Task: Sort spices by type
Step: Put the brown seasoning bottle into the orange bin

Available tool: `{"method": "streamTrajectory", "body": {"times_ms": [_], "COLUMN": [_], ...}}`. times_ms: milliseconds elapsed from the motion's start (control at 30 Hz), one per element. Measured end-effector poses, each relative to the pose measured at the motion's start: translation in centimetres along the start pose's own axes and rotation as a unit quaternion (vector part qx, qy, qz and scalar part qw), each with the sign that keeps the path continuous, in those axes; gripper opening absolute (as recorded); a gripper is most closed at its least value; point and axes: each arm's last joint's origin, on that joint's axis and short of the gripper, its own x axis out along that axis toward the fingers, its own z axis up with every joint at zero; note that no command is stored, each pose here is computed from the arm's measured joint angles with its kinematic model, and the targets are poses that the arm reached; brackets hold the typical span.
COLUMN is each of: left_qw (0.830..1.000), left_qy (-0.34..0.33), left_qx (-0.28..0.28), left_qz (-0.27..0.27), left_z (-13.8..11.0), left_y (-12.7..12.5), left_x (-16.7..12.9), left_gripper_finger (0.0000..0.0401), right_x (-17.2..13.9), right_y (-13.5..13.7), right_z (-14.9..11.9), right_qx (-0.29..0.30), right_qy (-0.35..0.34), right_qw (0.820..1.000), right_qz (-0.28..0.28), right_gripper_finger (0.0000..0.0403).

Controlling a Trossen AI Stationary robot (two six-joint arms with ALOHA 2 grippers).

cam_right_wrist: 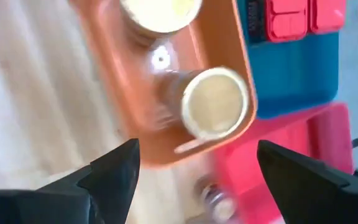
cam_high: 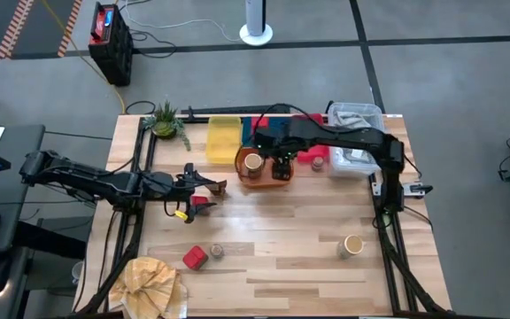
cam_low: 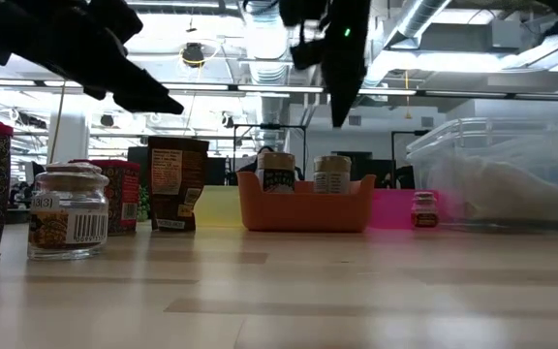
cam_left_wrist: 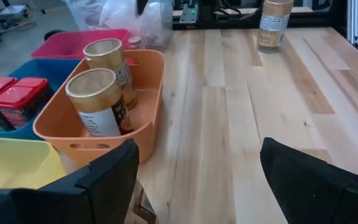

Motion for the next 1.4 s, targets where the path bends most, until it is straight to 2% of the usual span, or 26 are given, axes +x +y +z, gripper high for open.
{"method": "streamTrajectory", "body": {"times_ms": [167, 400, 567, 733, 967, 1067, 1233, 1400], "left_qw": [1.0, 0.997, 0.993, 0.987, 0.985, 0.985, 0.985, 0.985], "left_qy": [0.006, 0.021, 0.025, 0.032, 0.037, 0.043, 0.048, 0.06], "left_qx": [-0.024, -0.059, -0.087, -0.108, -0.112, -0.112, -0.114, -0.113], "left_qz": [-0.015, -0.042, -0.072, -0.113, -0.124, -0.123, -0.122, -0.12], "left_z": [-0.1, -0.3, -0.3, -0.3, -0.4, -0.5, -0.6, -0.8], "left_y": [-0.2, -0.5, -0.7, -0.9, -1.0, -1.0, -1.0, -1.0], "left_x": [0.0, -0.1, -0.1, -0.2, -0.2, -0.2, -0.2, -0.2], "left_gripper_finger": [0.0322, 0.0322, 0.0322, 0.0322, 0.0322, 0.0322, 0.0322, 0.0322], "right_x": [-3.0, -3.6, -4.9, -6.0, -5.2, -5.9, -7.3, -6.4], "right_y": [5.3, 12.5, 16.3, 19.2, 21.0, 20.3, 19.3, 18.8], "right_z": [-2.8, -7.6, -11.1, -13.2, -17.1, -18.9, -21.1, -23.2], "right_qx": [0.004, 0.047, 0.078, 0.098, 0.099, 0.137, 0.196, 0.223], "right_qy": [0.017, 0.094, 0.16, 0.141, 0.151, 0.158, 0.129, 0.128], "right_qw": [1.0, 0.99, 0.982, 0.984, 0.984, 0.978, 0.97, 0.965], "right_qz": [0.012, 0.09, 0.068, 0.046, -0.001, 0.012, 0.055, 0.06], "right_gripper_finger": [0.0348, 0.0348, 0.0349, 0.0357, 0.0376, 0.0384, 0.0393, 0.0399]}}
